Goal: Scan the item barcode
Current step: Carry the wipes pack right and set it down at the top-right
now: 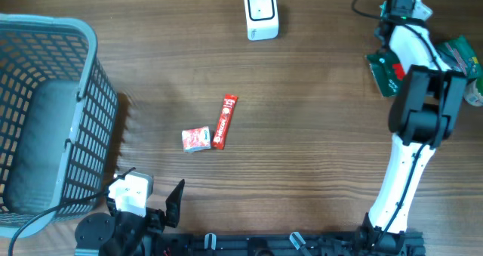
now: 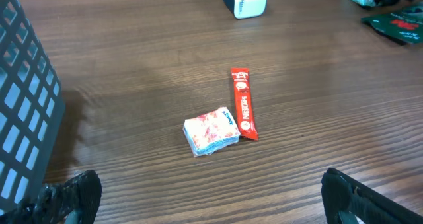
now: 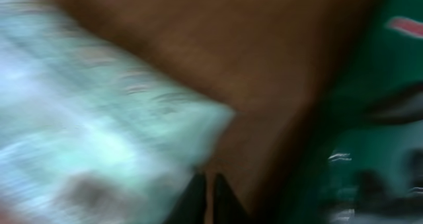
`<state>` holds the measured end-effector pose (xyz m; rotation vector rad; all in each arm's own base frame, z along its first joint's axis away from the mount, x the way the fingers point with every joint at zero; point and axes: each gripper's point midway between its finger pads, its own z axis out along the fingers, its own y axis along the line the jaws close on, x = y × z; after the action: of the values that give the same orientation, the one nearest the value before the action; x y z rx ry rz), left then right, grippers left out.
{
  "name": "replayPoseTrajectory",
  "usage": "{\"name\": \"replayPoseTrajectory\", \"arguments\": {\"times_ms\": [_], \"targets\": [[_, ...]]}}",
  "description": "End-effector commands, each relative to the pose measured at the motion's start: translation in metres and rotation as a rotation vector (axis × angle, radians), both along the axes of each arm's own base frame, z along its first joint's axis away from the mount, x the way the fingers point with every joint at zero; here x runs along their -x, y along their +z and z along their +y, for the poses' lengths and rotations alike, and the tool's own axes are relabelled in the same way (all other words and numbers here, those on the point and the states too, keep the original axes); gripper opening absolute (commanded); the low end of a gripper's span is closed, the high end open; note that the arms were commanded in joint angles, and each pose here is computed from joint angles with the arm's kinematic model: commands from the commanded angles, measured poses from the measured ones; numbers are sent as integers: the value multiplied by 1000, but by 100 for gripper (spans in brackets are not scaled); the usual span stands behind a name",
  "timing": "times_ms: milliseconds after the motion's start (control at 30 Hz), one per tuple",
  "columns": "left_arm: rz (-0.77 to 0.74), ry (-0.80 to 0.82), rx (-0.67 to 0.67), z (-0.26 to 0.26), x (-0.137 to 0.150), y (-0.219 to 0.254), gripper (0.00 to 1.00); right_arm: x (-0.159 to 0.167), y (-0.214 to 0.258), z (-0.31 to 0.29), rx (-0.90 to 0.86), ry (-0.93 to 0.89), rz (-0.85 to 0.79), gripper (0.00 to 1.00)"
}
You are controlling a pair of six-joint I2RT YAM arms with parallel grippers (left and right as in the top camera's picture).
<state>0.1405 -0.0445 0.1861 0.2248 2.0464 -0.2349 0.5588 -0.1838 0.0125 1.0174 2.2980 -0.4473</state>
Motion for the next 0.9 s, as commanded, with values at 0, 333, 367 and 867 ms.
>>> {"name": "replayPoseTrajectory", "arguments": {"times_ms": [0, 333, 367, 867], "targets": [[-5, -7, 14, -2, 1, 1, 100, 26, 3, -63, 5, -101, 32, 5], [-4, -6, 14, -2, 1, 1, 100, 27, 44, -65, -117, 103, 6, 100], [-4, -7, 14, -2, 1, 1, 100, 19, 71, -53, -128, 142, -51, 100], [-4, -7, 14, -2, 1, 1, 100, 135, 125, 300, -773, 631, 356, 100]]}}
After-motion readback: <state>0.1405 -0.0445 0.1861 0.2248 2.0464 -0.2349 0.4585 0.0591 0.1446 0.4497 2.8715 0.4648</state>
